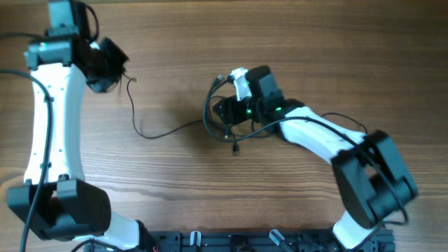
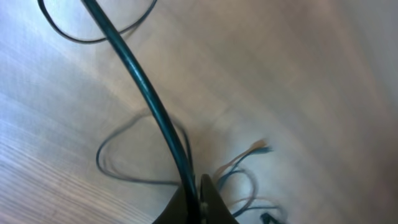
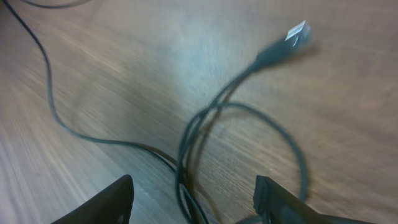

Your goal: Untangle cables

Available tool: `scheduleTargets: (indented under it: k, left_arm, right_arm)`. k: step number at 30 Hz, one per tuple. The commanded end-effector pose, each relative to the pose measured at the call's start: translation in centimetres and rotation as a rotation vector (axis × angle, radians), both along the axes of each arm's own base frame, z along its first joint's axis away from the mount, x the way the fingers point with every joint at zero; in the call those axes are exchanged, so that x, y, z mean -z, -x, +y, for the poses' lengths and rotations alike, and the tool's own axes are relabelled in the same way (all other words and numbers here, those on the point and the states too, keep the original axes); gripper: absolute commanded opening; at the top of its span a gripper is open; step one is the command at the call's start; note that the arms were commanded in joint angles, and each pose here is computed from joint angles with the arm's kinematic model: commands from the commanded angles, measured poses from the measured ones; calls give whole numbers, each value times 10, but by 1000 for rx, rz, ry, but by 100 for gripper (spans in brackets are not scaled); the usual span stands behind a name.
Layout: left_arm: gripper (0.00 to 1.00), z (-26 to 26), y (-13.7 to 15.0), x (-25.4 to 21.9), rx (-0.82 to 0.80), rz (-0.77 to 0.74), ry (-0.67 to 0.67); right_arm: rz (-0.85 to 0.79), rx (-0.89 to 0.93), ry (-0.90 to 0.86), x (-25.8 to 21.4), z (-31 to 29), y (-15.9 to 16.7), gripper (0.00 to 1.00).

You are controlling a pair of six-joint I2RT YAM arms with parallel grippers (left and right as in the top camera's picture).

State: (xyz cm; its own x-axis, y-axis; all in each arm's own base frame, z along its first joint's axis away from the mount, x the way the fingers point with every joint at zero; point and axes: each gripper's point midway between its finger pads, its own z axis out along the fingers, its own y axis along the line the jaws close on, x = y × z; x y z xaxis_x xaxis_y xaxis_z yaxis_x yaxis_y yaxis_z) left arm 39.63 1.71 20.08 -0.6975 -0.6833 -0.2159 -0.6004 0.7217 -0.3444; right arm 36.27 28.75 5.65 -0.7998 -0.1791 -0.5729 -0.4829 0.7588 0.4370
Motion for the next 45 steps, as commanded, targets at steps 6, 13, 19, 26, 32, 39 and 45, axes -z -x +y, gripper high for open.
scheduleTargets:
  k: [6,13,19,26,32,39,45]
  left_arm:
    - [4,-53,40,99,63,171,182]
    - [4,-46,55,124,-16,226,203]
    - [4,-43,55,125,-21,227,186]
    - [4,-44,59,126,-19,243,186]
    - [4,-26,59,131,-45,242,102]
    - [4,84,32,80,-311,82,-39]
    - [4,182,18,-14,-438,-138,-146]
  right_arm:
    - [-52,80,73,23,23,-11,80]
    - [-175,65,245,40,40,-16,75]
    - [-200,25,481,63,53,-27,55]
    - [-69,155,570,77,13,-25,4]
    - [-52,418,566,5,-74,-71,4]
    - [85,791,595,-67,-267,-72,4]
    - [276,1040,531,-57,-382,-43,4]
